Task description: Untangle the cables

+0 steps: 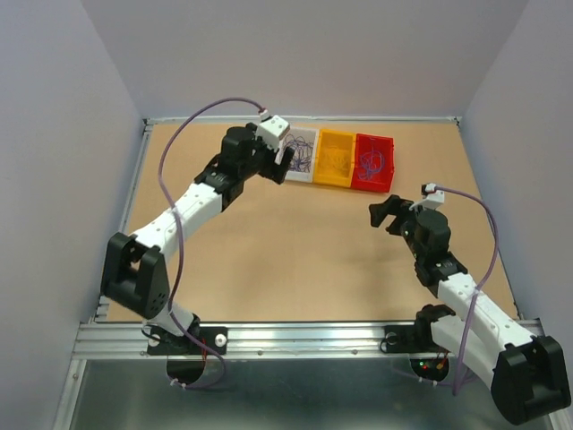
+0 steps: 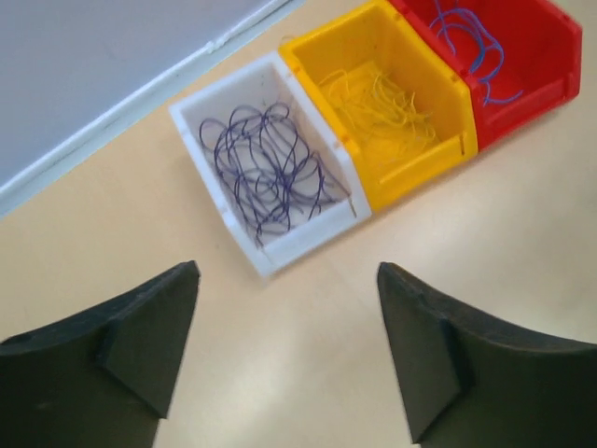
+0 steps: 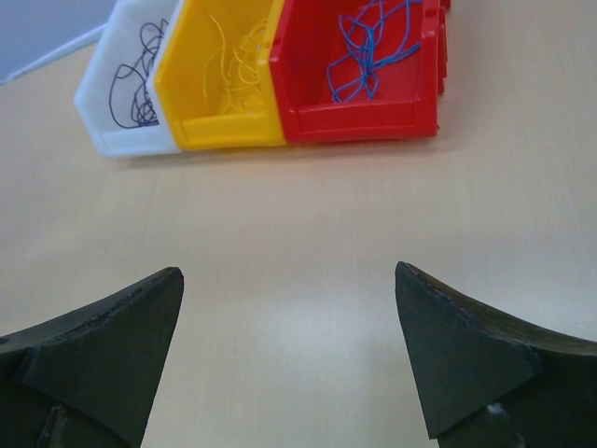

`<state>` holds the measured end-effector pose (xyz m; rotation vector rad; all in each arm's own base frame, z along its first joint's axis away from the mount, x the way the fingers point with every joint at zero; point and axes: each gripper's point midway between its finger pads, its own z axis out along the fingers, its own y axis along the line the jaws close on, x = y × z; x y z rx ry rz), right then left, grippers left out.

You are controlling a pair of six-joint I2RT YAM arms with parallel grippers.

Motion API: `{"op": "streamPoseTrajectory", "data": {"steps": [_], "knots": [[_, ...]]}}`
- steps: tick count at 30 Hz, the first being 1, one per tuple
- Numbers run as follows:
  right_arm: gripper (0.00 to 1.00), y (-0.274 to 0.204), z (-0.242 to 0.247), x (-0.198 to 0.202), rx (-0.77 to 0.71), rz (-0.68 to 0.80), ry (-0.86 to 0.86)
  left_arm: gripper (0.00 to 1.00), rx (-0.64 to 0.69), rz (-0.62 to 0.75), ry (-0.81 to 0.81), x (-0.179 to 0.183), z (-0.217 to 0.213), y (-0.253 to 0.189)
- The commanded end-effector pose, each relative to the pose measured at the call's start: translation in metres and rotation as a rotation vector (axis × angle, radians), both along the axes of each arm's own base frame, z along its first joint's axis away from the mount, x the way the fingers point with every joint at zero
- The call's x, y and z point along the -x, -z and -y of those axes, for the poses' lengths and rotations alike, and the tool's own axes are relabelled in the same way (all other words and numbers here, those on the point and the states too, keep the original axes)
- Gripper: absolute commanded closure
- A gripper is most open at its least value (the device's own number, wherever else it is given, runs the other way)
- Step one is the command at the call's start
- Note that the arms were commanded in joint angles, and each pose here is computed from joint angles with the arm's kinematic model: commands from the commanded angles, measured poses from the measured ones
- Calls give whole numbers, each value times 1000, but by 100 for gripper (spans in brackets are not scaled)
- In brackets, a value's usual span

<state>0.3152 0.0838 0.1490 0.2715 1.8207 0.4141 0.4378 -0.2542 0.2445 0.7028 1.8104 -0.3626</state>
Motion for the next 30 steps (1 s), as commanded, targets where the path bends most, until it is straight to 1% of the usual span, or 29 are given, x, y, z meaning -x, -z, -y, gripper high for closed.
{"op": "streamPoseTrajectory", "data": {"steps": [1, 2, 3, 4, 5, 6, 7, 8, 9, 11, 12, 13, 15, 16, 17, 18, 20, 25, 30], "knots": [[0, -14, -1, 6, -2, 83, -22, 3, 100, 194, -72, 23, -34, -42], [0, -22, -1, 9, -4, 115, -32, 1, 92, 171, -73, 32, -43, -26], [0, -20, -2, 13, -7, 122, -46, 1, 125, 213, -86, 40, -58, -44], [0, -29, -2, 17, -14, 156, -49, 1, 125, 195, -104, 48, -67, -31], [0, -32, 0, 18, -16, 172, -38, 1, 133, 200, -119, 52, -76, -32], [0, -33, 1, 20, -21, 179, -38, 1, 162, 245, -127, 64, -85, -49], [0, -30, 4, 22, -28, 179, -20, 1, 159, 226, -158, 69, -97, -32], [0, -36, 5, 25, -33, 200, -16, 1, 200, 287, -182, 80, -106, -50], [0, -35, 6, 26, -34, 202, -13, 1, 187, 272, -230, 85, -116, -30], [0, -32, 6, 28, -38, 198, -15, 1, 198, 307, -269, 95, -128, -27], [0, -31, 6, 28, -39, 198, -12, 1, 218, 344, -287, 103, -134, -34], [0, -28, 6, 29, -39, 190, -13, 1, 226, 367, -291, 106, -136, -34], [0, -24, 7, 29, -43, 179, -8, 1, 208, 365, -254, 119, -135, -5], [0, -22, 7, 29, -45, 174, -4, 1, 218, 401, -244, 120, -135, -15], [0, -21, 7, 29, -45, 171, -3, 1, 213, 392, -241, 123, -135, -4], [0, -19, 7, 28, -45, 168, -4, 1, 228, 422, -232, 126, -135, -10], [0, -18, 5, 29, -45, 166, -16, 1, 225, 427, -219, 129, -134, -8], [0, -21, 5, 30, -47, 181, -20, 1, 225, 461, -246, 131, -141, -15], [0, -22, 6, 30, -54, 186, -13, 1, 228, 470, -216, 135, -137, -14]]}}
